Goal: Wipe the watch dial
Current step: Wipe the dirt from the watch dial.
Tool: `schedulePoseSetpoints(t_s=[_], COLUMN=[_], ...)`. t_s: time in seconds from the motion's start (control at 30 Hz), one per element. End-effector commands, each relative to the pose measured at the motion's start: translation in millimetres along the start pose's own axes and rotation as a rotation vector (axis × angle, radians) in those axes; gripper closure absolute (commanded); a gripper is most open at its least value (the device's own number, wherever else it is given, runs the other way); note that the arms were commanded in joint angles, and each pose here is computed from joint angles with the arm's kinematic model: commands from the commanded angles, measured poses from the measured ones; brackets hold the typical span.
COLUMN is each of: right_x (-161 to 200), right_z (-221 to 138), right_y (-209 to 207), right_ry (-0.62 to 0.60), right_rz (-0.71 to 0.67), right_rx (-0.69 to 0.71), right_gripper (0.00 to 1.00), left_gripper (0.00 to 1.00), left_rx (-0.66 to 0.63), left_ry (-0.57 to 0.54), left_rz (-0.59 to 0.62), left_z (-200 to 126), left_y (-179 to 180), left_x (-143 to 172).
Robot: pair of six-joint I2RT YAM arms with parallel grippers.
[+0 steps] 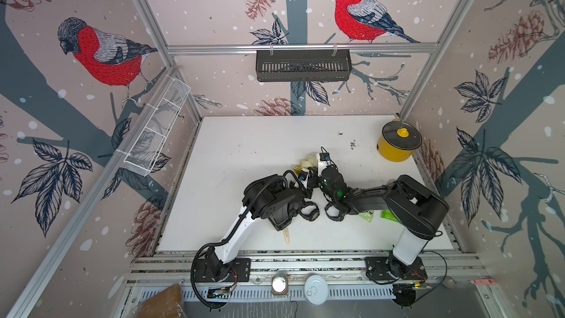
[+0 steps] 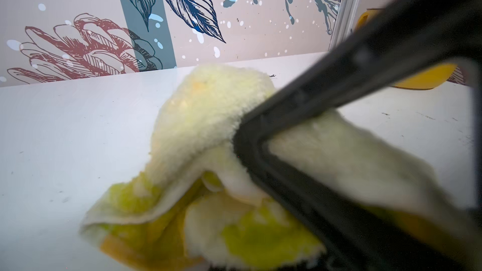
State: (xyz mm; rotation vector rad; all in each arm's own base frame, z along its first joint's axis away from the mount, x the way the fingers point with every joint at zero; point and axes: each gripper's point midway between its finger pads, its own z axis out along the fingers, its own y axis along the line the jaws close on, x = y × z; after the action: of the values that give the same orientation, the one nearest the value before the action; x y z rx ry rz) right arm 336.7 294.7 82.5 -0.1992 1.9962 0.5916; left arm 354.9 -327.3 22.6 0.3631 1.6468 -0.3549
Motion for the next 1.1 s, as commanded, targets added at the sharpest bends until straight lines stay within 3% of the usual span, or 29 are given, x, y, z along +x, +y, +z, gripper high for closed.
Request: schedulePoseSetpoints(t_s=[0.0, 0.13, 0.27, 0.4, 0.5, 0.63, 0.8, 1.07], right_x=[58, 51, 15, -36, -56, -48, -8, 30], right_z=[-23, -50, -65, -63, -50, -29, -10, -39], right_y=[-21, -32, -24, -17, -17, -13, -17, -43], right_ry=[0.184, 0.175, 0.108, 0.010, -0.011, 0.012, 0.106, 0.175], right_rz=[-0.005, -0.021, -0.046, -0.059, -0.061, -0.070, -0.050, -0.035], right_rx=[0.063, 0.097, 0.087, 0.065, 0.059, 0.039, 0.024, 0.039], right_gripper=[0.95, 0.95, 0.94, 0.94, 0.94, 0.94, 0.95, 0.94], left_gripper=[1.00, 1.00, 1.00, 1.00, 1.00, 1.00, 1.00, 1.00], left_rx=[0.004, 0.008, 0.008, 0.007, 0.006, 0.003, 0.007, 0.001], left_ry=[-0.090, -0.090, -0.091, -0.092, -0.086, -0.088, -0.088, -0.085], left_rz=[-0.107, -0.104, -0.103, -0.105, -0.102, -0.105, -0.100, -0.102], left_z=[-6, -7, -7, -7, -6, -7, -7, -6], left_y=[5, 5, 5, 5, 5, 5, 5, 5], left_x=[-13, -13, -13, -13, -12, -13, -12, -12])
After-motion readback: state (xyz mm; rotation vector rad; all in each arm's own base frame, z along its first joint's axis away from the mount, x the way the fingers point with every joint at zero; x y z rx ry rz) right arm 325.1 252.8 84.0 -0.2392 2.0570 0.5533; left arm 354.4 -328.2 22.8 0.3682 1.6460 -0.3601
